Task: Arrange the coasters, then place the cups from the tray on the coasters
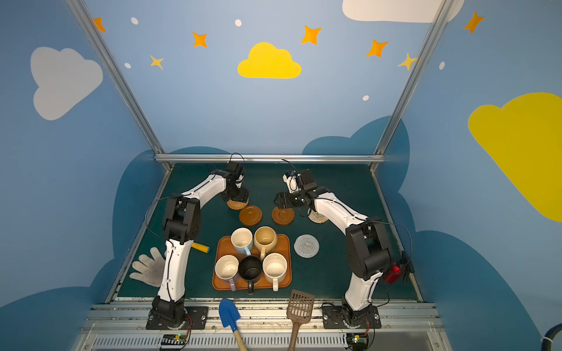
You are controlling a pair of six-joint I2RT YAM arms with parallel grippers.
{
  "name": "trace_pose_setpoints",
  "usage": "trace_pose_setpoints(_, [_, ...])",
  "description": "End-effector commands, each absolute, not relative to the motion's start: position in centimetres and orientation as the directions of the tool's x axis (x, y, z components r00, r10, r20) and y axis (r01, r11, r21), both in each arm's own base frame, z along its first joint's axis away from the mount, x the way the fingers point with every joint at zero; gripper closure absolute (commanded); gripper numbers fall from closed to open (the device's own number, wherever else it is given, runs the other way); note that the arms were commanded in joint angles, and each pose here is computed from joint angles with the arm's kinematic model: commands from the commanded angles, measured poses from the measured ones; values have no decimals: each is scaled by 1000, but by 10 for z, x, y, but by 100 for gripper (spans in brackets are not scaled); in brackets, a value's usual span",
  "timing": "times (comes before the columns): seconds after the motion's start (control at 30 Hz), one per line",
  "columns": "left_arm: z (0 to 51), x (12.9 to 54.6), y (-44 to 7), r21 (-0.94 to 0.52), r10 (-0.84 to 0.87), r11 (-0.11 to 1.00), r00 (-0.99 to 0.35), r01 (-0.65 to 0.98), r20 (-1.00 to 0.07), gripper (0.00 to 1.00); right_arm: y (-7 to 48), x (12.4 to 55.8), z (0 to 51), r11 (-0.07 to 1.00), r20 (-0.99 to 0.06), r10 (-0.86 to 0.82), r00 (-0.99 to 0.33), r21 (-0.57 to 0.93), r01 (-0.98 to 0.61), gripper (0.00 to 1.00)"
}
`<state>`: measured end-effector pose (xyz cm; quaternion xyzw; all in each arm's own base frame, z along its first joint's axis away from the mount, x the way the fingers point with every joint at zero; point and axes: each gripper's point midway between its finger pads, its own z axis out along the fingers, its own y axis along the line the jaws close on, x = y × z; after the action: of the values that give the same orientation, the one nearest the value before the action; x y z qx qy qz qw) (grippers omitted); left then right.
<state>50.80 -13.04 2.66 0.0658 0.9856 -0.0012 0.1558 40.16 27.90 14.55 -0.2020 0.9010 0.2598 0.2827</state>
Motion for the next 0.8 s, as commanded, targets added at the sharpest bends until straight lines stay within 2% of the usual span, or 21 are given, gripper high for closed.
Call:
trace_pose_setpoints(0.0, [14, 474, -91, 77, 68, 995, -982, 55, -174, 21, 299, 392, 135, 758, -574, -273, -772, 366, -540, 13])
trace_pose_setpoints(0.2, [21, 457, -75, 81, 44, 996, -985, 31, -165, 21, 337, 386, 122, 723, -533, -371, -760, 348, -597, 13])
trace_pose_setpoints(0.37, [24, 448, -65, 28, -23, 999, -982, -29, -189, 21, 360, 386, 111, 703, -484, -448, -751, 328, -631, 16])
trace_pose_setpoints(0.67, [25, 438, -76, -45, -74, 997, -979, -66, -192, 21, 363, 390, 96, 735, -436, -473, -766, 283, -616, 22])
trace_pose_setpoints(0.77, [36, 443, -73, -37, -84, 996, -969, -78, -232, 19, 358, 390, 100, 743, -443, -463, -768, 279, -609, 22])
